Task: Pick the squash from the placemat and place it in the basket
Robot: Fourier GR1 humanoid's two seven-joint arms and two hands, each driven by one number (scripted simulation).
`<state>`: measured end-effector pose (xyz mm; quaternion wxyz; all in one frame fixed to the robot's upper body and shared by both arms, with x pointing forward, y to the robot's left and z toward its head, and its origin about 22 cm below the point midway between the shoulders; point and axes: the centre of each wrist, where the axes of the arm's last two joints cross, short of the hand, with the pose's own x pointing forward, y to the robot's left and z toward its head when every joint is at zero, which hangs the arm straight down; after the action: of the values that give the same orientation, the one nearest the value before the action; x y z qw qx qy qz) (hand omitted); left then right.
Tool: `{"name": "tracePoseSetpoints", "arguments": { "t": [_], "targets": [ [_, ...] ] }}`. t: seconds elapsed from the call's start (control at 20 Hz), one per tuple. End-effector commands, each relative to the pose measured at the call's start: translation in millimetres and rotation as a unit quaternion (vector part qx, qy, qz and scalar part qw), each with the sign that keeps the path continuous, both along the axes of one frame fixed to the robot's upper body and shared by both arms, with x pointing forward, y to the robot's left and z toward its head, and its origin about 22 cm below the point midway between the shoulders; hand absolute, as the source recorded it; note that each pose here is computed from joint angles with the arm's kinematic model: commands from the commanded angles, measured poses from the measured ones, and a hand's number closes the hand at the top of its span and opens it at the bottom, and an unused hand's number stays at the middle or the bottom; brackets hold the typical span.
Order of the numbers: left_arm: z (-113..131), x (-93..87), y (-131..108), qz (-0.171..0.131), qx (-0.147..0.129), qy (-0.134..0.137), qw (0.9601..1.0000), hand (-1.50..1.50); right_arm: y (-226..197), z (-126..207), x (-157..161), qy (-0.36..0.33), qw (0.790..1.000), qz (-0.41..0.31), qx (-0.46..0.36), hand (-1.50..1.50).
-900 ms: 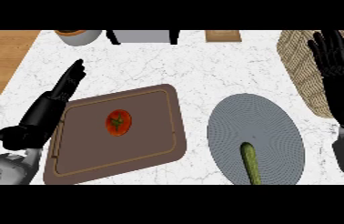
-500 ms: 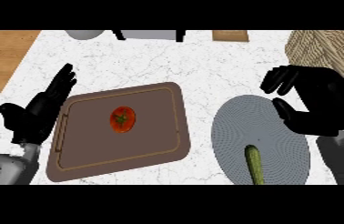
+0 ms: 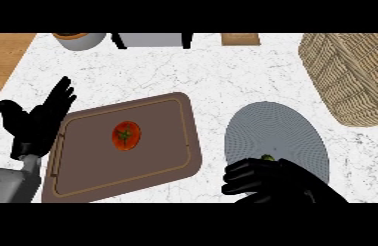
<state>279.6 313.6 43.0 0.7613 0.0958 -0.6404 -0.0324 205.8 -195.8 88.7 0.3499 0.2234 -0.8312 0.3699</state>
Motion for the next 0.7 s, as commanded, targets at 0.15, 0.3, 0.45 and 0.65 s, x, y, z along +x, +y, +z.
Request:
{"name": "tracePoseSetpoints", "arguments": {
  "t": [0.15, 0.3, 0.45, 0.65],
  "targets": [
    [-4, 1.8, 2, 0.007, -0.009, 0.007, 0.9999, 0.00, -11, 54, -31, 0.006, 0.985, -0.062, -0.163, -1.50],
    [-9, -7.1, -1, 0.002, -0.007, 0.007, 0.9999, 0.00, -23, 83, -31, -0.052, 0.955, -0.128, -0.264, -1.50],
    [-7, 0.7, 6, 0.010, 0.001, 0.010, 0.9999, 0.00, -37, 116, -21, -0.118, 0.903, -0.225, -0.347, -1.50],
    [-2, 12.3, -1, -0.004, 0.000, 0.004, 1.0000, 0.00, -51, 158, -8, -0.086, 0.880, -0.272, -0.380, -1.50]
  ]
}}
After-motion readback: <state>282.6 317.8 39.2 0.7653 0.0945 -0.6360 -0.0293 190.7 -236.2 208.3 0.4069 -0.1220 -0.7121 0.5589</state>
